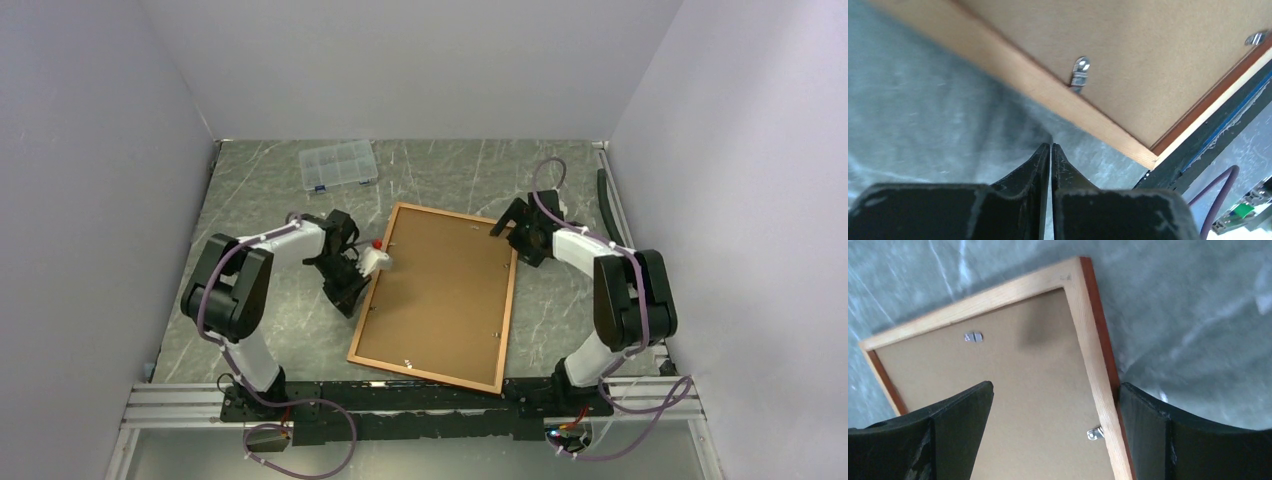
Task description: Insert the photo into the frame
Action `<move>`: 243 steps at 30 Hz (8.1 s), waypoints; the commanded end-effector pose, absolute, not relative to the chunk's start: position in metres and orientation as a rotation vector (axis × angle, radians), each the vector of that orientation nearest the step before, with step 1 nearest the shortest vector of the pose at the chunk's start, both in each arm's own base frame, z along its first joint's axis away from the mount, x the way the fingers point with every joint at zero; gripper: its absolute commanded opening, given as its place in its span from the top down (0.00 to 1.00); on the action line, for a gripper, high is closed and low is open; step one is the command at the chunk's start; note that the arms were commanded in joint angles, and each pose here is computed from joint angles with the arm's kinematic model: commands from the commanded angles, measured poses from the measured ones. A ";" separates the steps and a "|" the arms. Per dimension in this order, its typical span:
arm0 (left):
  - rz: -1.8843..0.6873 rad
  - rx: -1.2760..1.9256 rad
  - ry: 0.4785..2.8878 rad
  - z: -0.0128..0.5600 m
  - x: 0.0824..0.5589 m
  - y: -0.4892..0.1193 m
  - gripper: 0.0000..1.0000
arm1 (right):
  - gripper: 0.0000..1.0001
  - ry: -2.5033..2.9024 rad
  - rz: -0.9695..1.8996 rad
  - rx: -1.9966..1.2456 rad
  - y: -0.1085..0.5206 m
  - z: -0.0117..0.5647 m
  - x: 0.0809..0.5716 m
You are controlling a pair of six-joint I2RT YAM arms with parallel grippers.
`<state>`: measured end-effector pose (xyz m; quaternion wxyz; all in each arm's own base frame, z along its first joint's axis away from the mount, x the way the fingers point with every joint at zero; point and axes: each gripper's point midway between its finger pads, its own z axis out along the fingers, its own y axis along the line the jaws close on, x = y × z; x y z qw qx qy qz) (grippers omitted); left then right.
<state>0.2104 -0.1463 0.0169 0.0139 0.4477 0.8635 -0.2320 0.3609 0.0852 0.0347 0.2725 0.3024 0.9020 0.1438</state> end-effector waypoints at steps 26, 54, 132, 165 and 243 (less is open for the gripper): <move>-1.092 1.851 2.490 0.019 0.170 -0.318 0.75 | 0.00 2.570 1.050 0.351 0.308 0.044 0.489; -0.866 0.814 2.542 0.111 0.390 -0.124 0.69 | 0.00 2.496 0.490 0.505 0.150 0.122 0.346; -1.246 0.489 2.751 0.023 0.319 -0.138 0.79 | 0.32 2.489 1.154 0.155 0.432 0.084 0.379; -1.297 0.468 2.750 0.018 0.312 -0.142 0.84 | 0.34 2.539 1.263 0.181 0.460 0.059 0.350; -0.706 0.589 2.473 0.206 0.276 -0.043 0.06 | 0.15 2.405 0.429 -0.777 0.305 0.081 0.134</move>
